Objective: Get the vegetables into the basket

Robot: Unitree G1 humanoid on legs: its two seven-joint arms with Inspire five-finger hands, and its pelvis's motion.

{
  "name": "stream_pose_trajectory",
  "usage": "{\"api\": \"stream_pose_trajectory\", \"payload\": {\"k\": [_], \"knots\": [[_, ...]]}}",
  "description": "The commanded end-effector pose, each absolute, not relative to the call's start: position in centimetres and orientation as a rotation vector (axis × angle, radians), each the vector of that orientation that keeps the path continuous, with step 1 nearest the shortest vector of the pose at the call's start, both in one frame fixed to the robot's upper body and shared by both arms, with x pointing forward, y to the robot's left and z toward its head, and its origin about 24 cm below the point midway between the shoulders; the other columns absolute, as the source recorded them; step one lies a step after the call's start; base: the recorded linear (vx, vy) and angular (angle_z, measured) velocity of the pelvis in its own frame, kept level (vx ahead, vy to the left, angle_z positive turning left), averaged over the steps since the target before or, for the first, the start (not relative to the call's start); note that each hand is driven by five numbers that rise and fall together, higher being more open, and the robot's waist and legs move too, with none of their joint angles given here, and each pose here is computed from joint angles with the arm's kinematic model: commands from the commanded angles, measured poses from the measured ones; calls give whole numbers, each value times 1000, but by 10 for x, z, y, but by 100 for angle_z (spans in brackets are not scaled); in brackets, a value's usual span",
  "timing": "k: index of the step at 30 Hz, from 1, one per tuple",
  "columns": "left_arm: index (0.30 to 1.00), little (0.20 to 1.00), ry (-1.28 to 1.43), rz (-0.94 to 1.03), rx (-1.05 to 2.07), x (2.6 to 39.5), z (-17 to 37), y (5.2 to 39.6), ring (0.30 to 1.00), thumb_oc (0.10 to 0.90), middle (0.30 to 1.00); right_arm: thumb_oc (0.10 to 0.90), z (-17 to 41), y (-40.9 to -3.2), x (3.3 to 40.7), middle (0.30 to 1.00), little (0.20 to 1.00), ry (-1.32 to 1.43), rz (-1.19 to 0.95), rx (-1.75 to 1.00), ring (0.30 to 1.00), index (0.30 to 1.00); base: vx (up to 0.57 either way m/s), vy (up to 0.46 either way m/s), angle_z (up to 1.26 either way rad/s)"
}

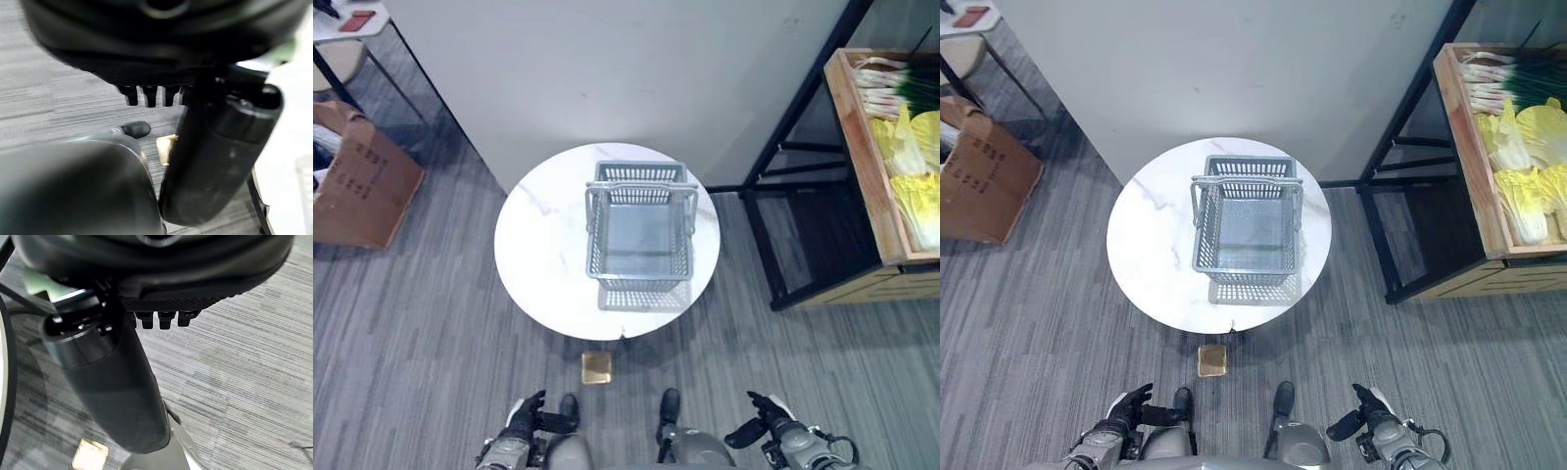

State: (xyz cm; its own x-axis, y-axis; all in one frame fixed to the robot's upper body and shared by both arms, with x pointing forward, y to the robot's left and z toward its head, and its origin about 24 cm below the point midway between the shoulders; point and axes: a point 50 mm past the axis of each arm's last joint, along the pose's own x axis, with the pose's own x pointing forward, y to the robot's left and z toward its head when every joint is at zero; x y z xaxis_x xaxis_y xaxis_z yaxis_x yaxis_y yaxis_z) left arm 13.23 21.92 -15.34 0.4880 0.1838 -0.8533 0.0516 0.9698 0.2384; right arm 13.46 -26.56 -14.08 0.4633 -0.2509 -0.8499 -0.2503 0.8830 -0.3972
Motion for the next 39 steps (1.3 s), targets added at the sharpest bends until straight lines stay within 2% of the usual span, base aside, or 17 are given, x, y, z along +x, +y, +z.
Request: {"api": "stream_pose_trajectory", "payload": {"k": [1,8,11,14,17,20,21,22,23,25,27,31,33,34,35,37,39], "knots": [[1000,1000,1115,57,311,117,-157,229,1000,900,1000,900,-143,-263,130,1000,1000,1105,0,-506,1000,1000,68,319,-56],[1000,1000,1150,83,369,107,-155,247,1000,900,1000,900,-147,-250,131,1000,1000,1108,-52,-394,1000,1000,39,152,-26],[1000,1000,1171,94,370,100,-155,251,1000,900,1000,900,-146,-257,128,1000,1000,1110,-125,-349,1000,1000,62,27,-27],[1000,1000,1214,113,378,85,-157,260,1000,900,1000,900,-134,-292,128,1000,1000,1102,-267,-393,1000,1000,41,2,-4],[1000,1000,1223,123,376,76,-157,263,1000,900,1000,900,-105,-326,159,1000,1000,964,-377,-479,1000,1000,-16,1,1],[1000,1000,1220,144,361,73,-157,265,1000,900,1000,900,-63,-335,210,1000,1000,709,-320,-681,1000,1000,-48,3,-4],[1000,1000,1220,143,361,73,-157,265,1000,900,1000,900,-63,-335,209,1000,1000,709,-321,-681,1000,1000,-28,3,-17],[1000,1000,1224,152,355,71,-157,266,1000,900,1000,900,-32,-334,236,1000,1000,548,-268,-813,1000,1000,-19,6,-13],[1000,1000,1223,163,344,70,-157,266,1000,900,1000,900,11,-329,261,1000,1000,326,-214,-967,1000,1000,-16,7,-11],[1000,1000,1229,171,334,68,-157,267,1000,900,1000,900,63,-309,284,1000,1000,66,-152,-1084,1000,1000,-1,5,-7],[1000,1000,1228,163,338,69,-157,266,1000,900,1000,900,77,-305,290,1000,1000,4,-135,-1137,1000,1000,0,1,-2],[1000,1000,1228,114,391,72,-156,267,1000,900,1000,900,139,-256,325,1000,1000,-296,8,-1307,1000,1000,10,-12,6],[1000,1000,1218,111,397,75,-156,266,1000,900,1000,900,154,-231,338,1000,1000,-385,61,-1306,1000,1000,8,-19,14],[1000,1000,1217,113,394,75,-156,266,1000,900,1000,900,155,-230,339,1000,1000,-388,63,-1306,1000,1000,3,-23,10],[1000,1000,1211,111,407,78,-155,267,1000,900,1000,900,166,-204,348,1000,1000,-457,132,-1296,1000,1000,-2,-16,13],[1000,1000,1209,114,405,79,-155,267,1000,900,1000,900,169,-194,352,1000,1000,-474,157,-1278,1000,1000,-1,-21,12],[1000,1000,1195,116,415,83,-155,266,1000,900,1000,900,182,-164,368,1000,1000,-518,212,-1288,1000,1000,1,-43,14]]}}
